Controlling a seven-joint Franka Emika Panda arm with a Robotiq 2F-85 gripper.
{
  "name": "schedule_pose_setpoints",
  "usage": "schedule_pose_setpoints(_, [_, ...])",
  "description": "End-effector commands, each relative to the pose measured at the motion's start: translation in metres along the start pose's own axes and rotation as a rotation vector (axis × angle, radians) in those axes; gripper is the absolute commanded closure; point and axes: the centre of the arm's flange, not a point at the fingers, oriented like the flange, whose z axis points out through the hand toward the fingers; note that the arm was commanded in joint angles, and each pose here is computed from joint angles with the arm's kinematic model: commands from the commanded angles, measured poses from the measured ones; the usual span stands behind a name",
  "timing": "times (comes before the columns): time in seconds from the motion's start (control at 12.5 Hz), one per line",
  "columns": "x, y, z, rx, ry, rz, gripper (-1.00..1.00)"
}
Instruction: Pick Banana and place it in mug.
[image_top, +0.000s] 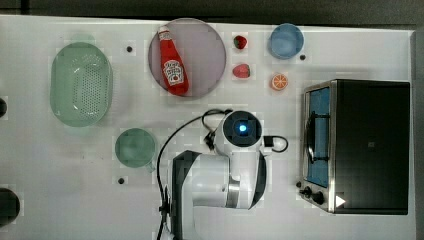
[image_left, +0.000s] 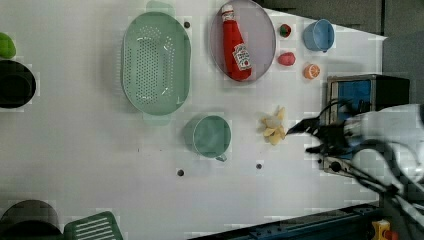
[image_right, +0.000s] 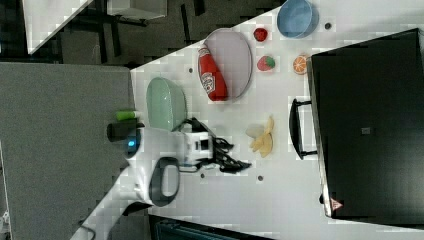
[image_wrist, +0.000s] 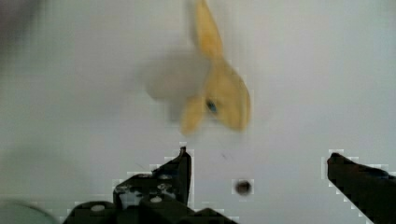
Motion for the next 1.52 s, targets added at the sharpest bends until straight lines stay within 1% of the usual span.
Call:
schedule_pose_setpoints(0.08, [0.013, -0.017, -0.011, 0.08, 0.126, -0.213, -1.0])
schedule_pose_setpoints(0.16, [0.016, -0.019, 0.005, 0.085, 0.135, -0.237, -1.0])
schedule_pose_setpoints(0.4, [0.021, -0.024, 0.048, 0.097, 0.148, -0.24, -1.0])
schedule_pose_setpoints(0.64, [0.022, -0.025, 0.075, 0.091, 0.13, -0.238, -1.0])
schedule_pose_setpoints(0.72, [0.024, -0.026, 0.08, 0.096, 0.139, -0.235, -1.0])
schedule_pose_setpoints(0.8, [0.026, -0.027, 0.081, 0.107, 0.158, -0.235, -0.72])
schedule_pose_setpoints(0.88, [0.027, -0.026, 0.082, 0.112, 0.169, -0.233, -0.54])
schedule_pose_setpoints(1.04, [0.025, -0.025, 0.084, 0.109, 0.164, -0.233, -0.01])
schedule_pose_setpoints(1.2, [0.025, -0.027, 0.078, 0.115, 0.175, -0.236, 0.42])
schedule_pose_setpoints(1.44, [0.028, -0.028, 0.025, 0.151, 0.255, -0.235, 0.42])
schedule_pose_setpoints(1.52, [0.025, -0.026, -0.009, 0.15, 0.261, -0.236, 0.42])
